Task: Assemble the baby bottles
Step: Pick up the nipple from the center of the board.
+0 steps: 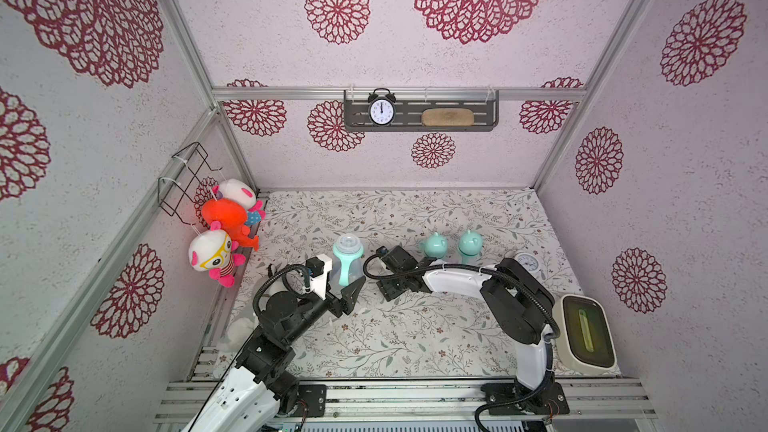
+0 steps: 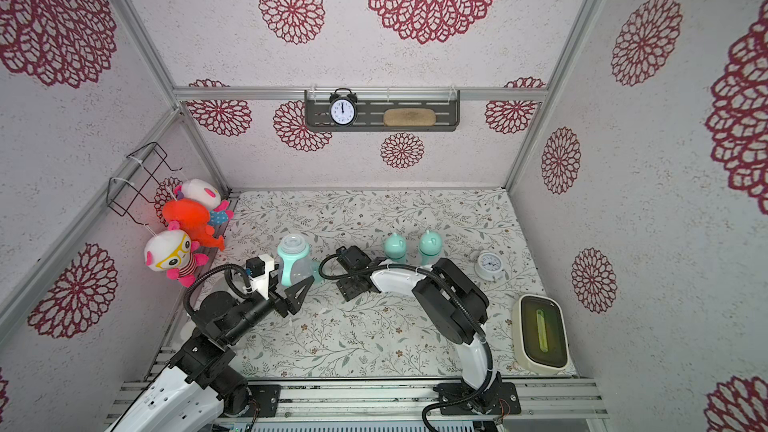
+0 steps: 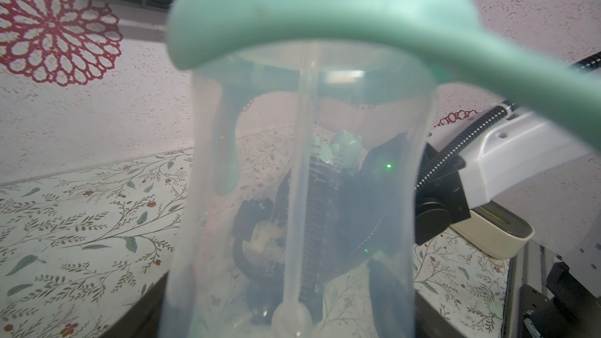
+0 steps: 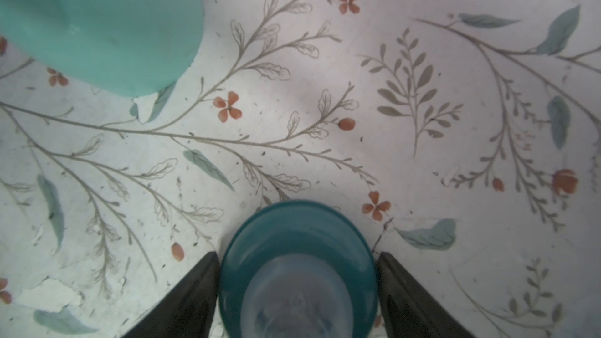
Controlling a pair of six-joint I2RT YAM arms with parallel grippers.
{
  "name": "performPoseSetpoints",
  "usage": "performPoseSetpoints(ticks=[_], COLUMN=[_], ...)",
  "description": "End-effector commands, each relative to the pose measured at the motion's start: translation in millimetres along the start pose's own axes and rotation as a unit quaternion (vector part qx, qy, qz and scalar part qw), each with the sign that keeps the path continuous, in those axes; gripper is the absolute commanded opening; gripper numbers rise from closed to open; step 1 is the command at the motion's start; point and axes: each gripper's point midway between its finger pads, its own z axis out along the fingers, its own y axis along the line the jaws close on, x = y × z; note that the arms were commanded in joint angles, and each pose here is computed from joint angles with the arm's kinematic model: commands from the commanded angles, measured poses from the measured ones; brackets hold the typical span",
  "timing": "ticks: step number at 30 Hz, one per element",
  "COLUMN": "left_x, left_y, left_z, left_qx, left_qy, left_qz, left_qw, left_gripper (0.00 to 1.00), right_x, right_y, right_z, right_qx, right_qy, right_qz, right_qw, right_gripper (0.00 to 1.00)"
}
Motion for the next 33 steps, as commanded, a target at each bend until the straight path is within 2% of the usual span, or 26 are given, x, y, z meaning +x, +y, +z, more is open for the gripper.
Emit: performPoseSetpoints(ticks=[1,6,9,14,20,33], left_x=[-19.7,-19.2,-17.7,-11.6,-5.8,13.0], left_y=[-4.4,-4.6,-4.3,-2.9,-3.5,-8.0], left_z=[-2.4,-2.4,-2.4,-1.0,3.7,18.4], left_qx=[0.009,0.009,0.009,0.008,0.016,0.042], left_qy=[-0.029,-0.028,-0.026,-0.025,-0.028,-0.025], left_qz=[0.002,0.002,0.003,0.002,0.003,0.008], left_qw=[1.000,1.000,1.000,1.000,0.999,0.999], left_gripper=[0.00,0.00,0.00,0.00,0.00,0.00], right_x=[11.9,13.6,13.9,4.3,-15.4,-29.3], right_y=[-3.6,-3.5,-3.0,0.9,2.6,-7.4], right_z=[8.6,11.4,10.4,-8.6,-54.6,-165.7], right_qx=[0.013,0.015,0.013,-0.002,-0.018,-0.041], right_qy=[0.022,0.025,0.025,0.002,-0.040,-0.102], right_qz=[-0.011,-0.013,-0.010,0.005,0.021,0.043], right_qw=[1.000,1.000,1.000,1.000,0.999,0.993], right_gripper=[0.77,0.76,0.72,0.67,0.67,0.65])
